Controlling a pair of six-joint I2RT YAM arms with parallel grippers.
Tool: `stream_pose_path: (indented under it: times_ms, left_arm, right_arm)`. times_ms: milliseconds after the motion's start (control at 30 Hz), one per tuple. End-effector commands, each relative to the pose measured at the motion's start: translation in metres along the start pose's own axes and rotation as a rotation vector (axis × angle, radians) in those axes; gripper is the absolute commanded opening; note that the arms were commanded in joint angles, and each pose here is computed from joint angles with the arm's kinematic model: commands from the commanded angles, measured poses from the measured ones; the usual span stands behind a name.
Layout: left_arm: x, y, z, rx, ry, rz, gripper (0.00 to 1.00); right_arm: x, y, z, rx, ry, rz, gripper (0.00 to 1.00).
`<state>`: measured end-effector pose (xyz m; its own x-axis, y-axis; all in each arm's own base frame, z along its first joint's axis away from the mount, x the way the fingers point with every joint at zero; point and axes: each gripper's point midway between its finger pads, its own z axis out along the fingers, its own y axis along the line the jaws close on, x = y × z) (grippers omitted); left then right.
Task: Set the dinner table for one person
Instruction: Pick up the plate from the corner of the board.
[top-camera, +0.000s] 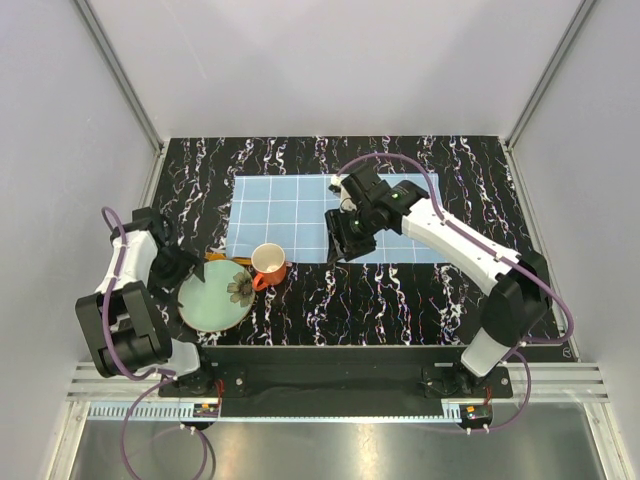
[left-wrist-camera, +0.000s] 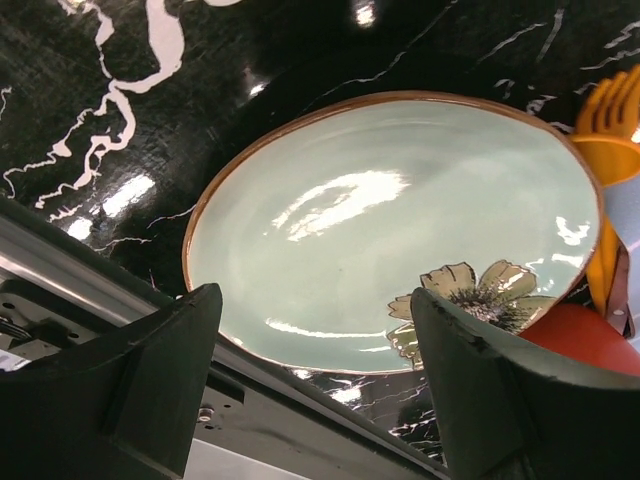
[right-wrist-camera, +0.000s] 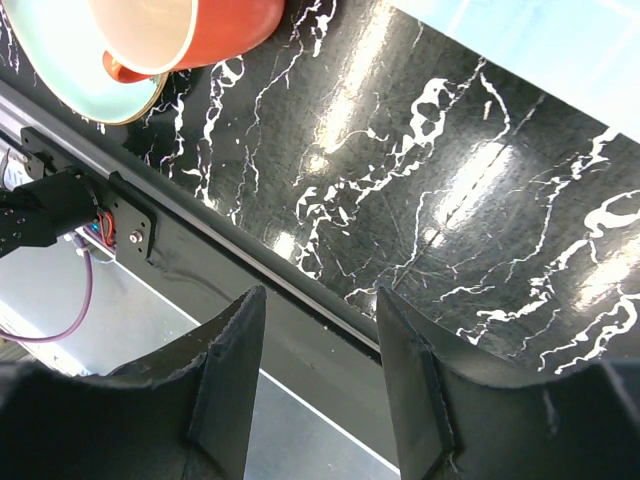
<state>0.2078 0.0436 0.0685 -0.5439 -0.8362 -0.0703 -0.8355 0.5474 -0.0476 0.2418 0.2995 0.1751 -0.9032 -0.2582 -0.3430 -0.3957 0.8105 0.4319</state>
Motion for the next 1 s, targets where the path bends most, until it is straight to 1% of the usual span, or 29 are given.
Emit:
stream_pose_path:
  times_ms: [0,267,433,667,967]
  left_arm:
    - [0.002,0.011,0.003,-0.033,-0.016,-0.041,0.82]
    - [0.016,0.031,0.010,-0.082,-0.008,-0.057,0.82]
    - [0.020,0.033,0.017,-0.087,0.009,-0.065,0.82]
    - [0.035,0.034,0.028,-0.087,0.068,-0.097,0.80]
    - [0.041,0.037,0.033,-0.104,0.095,-0.105,0.79]
  right_arm:
    - [-0.008,0.002,-0.019,-0.021,-0.058,-0.036,0.56]
    - [-0.013,0.001,-0.026,-0.030,-0.065,-0.045,0.55]
    - [-0.013,0.001,-0.031,-0.028,-0.065,-0.054,0.55]
    - [-0.014,0.001,-0.036,-0.019,-0.063,-0.059,0.55]
    - [-0.023,0.005,-0.043,-0.019,-0.070,-0.070,0.55]
